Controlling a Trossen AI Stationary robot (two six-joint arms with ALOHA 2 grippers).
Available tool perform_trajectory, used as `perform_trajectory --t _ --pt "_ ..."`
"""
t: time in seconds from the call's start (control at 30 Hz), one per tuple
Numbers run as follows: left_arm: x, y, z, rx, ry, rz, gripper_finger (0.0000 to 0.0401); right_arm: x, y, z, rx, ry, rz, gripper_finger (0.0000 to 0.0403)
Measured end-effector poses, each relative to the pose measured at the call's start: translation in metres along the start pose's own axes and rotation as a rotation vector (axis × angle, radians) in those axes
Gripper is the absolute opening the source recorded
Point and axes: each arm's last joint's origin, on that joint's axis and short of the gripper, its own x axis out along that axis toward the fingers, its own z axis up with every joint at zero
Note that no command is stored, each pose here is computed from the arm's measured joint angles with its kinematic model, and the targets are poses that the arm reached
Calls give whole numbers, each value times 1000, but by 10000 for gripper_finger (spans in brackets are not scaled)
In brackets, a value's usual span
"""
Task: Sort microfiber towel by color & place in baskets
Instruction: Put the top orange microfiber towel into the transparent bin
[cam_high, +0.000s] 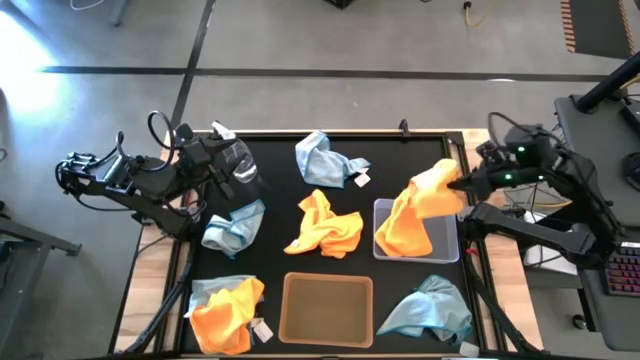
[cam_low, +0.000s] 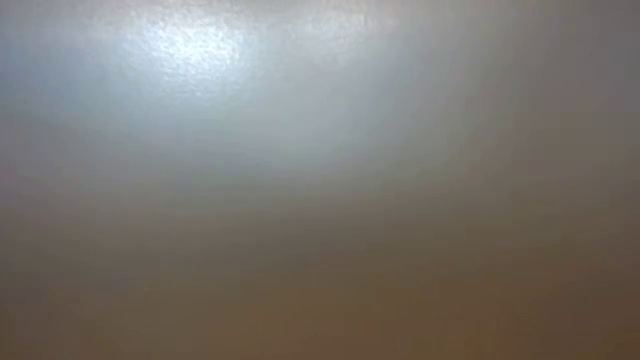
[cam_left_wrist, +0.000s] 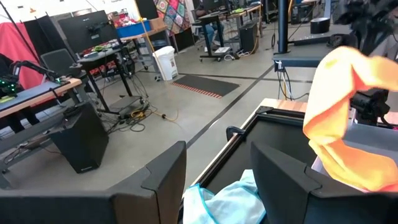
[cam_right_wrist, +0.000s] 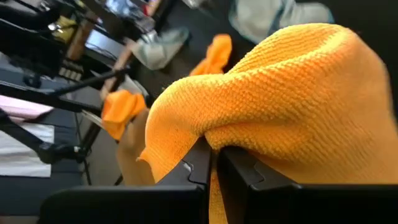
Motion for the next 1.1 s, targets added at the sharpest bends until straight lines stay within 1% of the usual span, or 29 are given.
perform_trajectory --t 0.27,0.53,0.7,0.9,1.1 --pt "0 0 0 0 0 0 165 28 -21 -7 117 138 7 13" --pt "0 0 0 0 0 0 165 52 -42 -17 201 229 -46 13" --pt "0 0 0 1 0 0 165 66 -53 -24 259 309 -57 13" --pt "0 0 0 1 0 0 165 79 -62 -31 279 382 -84 13" --pt "0 0 0 1 0 0 165 85 -66 -32 254 369 -140 13"
